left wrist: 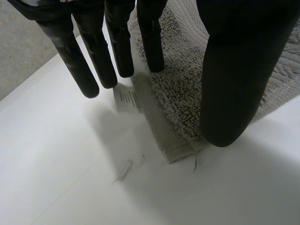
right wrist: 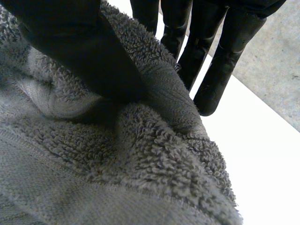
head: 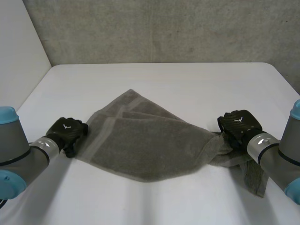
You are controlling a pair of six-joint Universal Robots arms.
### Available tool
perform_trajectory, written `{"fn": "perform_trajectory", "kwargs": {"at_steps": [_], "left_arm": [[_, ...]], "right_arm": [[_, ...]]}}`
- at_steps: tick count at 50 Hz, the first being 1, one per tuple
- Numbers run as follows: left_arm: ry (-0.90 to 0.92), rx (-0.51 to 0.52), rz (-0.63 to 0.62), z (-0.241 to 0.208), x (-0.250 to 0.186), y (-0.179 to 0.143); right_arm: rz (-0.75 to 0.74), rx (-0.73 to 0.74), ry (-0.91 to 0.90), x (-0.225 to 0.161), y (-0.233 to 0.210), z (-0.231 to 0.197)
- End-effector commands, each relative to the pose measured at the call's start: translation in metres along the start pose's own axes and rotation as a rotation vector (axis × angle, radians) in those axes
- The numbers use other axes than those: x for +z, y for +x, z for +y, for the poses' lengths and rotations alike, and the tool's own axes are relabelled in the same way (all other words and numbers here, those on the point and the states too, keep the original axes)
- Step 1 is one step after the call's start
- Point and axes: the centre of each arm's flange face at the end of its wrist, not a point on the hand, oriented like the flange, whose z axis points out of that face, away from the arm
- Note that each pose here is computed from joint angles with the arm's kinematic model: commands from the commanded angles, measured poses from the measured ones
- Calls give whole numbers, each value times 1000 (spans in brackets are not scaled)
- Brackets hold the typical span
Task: Fold the towel.
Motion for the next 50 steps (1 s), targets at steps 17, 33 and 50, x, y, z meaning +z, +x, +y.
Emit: {"fn": "perform_trajectory", "kwargs": {"at_steps": [17,33,50], "left_arm": [[41,21,1,-6,6,6],[210,43,-99,-81,-70,-8],[228,-154,-68,-116,-130,-12]], "right_arm": [[0,0,0,0,0,0],[-26,-33,-17,-27,15,-39],[-121,-189,-65,-50,54,-118]]}}
